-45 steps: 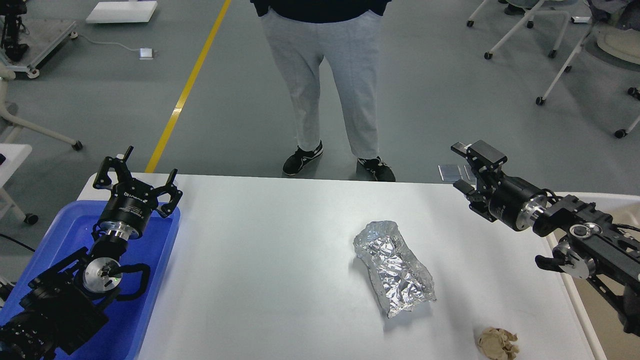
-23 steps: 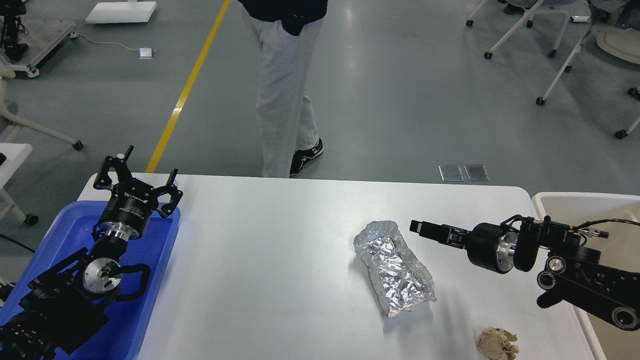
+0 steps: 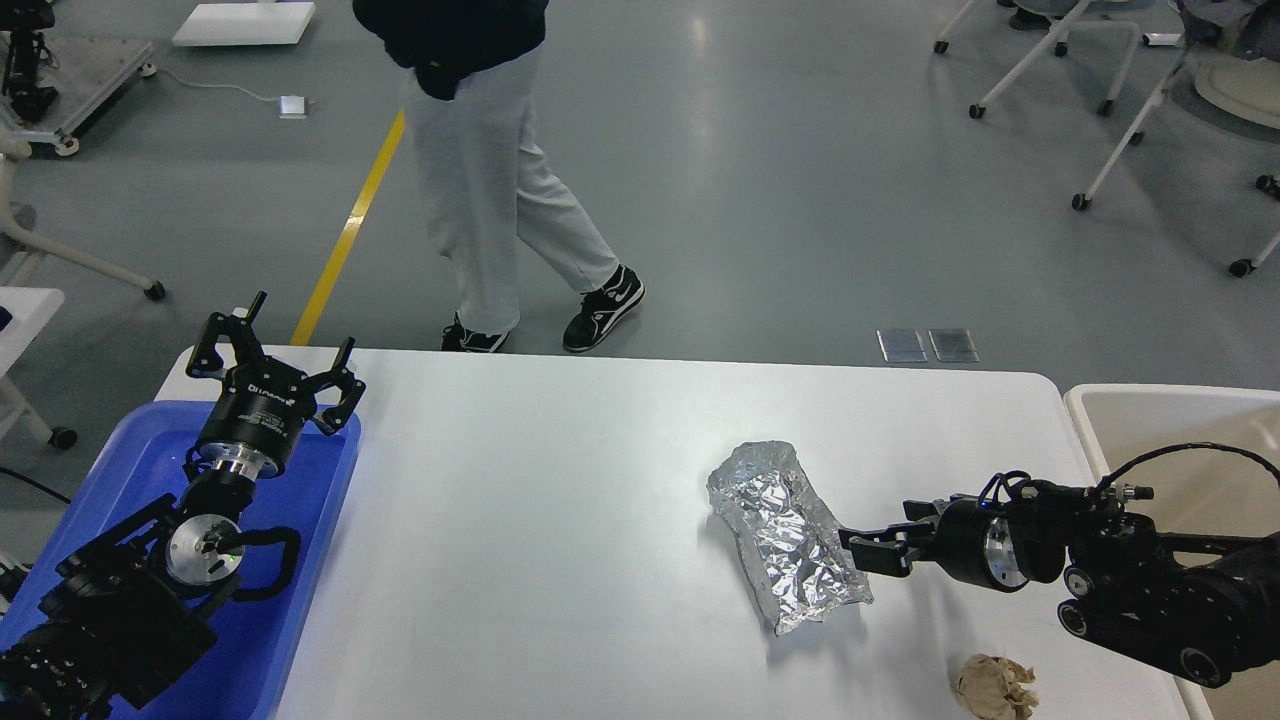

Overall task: Tidy desktop
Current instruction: 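Reach the right gripper toward the silver foil wrapper, then close the right gripper on the silver foil wrapper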

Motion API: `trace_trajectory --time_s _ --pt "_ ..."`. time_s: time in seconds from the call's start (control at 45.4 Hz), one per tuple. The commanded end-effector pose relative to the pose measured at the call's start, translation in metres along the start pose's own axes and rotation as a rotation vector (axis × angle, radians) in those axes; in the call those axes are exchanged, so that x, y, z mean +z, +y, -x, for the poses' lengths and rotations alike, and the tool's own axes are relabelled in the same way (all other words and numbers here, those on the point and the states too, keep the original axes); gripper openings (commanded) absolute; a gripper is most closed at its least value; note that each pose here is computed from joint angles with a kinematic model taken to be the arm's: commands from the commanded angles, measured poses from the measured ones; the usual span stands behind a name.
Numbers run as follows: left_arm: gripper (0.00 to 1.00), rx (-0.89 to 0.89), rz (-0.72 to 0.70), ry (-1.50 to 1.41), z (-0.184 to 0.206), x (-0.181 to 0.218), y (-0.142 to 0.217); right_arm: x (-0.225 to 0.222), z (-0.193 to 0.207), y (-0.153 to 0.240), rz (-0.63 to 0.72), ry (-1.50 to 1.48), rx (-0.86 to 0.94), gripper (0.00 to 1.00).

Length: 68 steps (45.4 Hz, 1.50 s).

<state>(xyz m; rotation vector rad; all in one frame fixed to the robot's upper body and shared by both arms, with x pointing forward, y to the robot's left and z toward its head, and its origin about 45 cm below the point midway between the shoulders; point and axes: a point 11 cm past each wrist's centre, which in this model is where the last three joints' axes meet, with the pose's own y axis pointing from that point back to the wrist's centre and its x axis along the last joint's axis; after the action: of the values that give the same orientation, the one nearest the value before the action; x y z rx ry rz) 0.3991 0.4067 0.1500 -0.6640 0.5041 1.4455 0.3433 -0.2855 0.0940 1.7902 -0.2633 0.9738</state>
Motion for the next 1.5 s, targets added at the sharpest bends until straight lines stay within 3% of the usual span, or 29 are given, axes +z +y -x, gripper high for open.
trace_trajectory --time_s 0.0,0.308,0.617,0.749,1.013,1.475 --pt "1.0 -0.001 0.002 -0.001 0.0 0.001 0.0 -0.012 0.014 -0.016 -0.024 0.053 -0.021 0.99" --pt "1.0 0.0 0.0 0.001 0.0 0.0 0.0 -0.022 0.017 -0.023 -0.042 0.048 -0.006 0.99" --pt "1.0 -0.001 0.0 0.001 0.0 0.0 0.0 -0.014 0.023 -0.026 -0.018 0.06 -0.021 0.84" --pt "1.0 0.0 0.0 0.001 0.0 0.0 0.0 -0.007 0.027 -0.024 -0.003 0.064 -0.017 0.65" --pt "1.0 -0.001 0.001 0.001 0.0 0.0 0.0 -0.001 0.032 -0.02 -0.016 0.121 0.056 0.0" --pt "1.0 -0.003 0.0 0.001 0.001 0.0 0.0 -0.008 0.042 -0.018 -0.081 0.136 0.017 0.0"
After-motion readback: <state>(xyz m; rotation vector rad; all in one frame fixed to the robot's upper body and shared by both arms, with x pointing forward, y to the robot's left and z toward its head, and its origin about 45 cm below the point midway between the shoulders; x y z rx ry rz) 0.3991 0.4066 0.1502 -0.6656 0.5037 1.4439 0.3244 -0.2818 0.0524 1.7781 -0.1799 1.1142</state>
